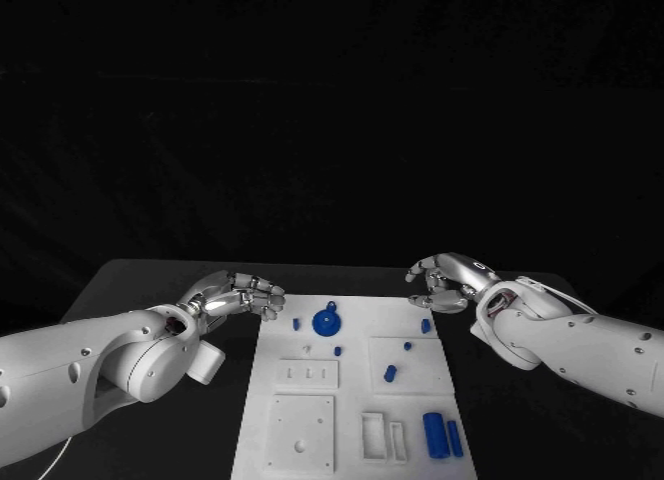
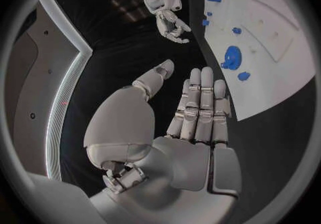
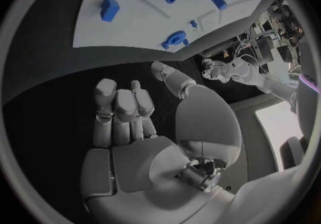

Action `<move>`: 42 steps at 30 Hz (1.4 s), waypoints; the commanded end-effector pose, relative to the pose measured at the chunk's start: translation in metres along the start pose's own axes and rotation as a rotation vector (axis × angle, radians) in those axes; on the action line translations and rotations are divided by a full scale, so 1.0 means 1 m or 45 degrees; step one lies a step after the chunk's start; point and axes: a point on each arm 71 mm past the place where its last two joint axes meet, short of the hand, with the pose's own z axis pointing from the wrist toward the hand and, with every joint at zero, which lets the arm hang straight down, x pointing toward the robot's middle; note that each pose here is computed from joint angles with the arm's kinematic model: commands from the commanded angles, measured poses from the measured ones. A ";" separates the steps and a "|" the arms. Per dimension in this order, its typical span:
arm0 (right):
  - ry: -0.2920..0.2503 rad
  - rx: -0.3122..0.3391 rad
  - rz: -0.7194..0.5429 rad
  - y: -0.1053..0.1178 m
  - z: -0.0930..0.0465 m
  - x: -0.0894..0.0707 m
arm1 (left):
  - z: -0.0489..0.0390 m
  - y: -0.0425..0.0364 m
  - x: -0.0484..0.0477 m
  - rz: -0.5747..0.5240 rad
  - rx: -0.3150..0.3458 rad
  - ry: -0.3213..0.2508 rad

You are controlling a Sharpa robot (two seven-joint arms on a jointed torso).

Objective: Assemble the parts on the task board

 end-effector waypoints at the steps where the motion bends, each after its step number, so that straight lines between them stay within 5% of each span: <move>1: 0.058 -0.005 0.077 -0.012 -0.004 0.001 | 0.0004 -0.0003 0.0035 -0.006 0.009 0.032; 20: 0.165 0.112 0.079 -0.051 -0.028 0.036 | -0.0001 0.0036 0.0033 -0.010 0.003 0.035; 42: 0.178 0.141 0.103 -0.049 -0.024 0.051 | -0.0006 0.0048 0.0031 -0.012 -0.001 0.037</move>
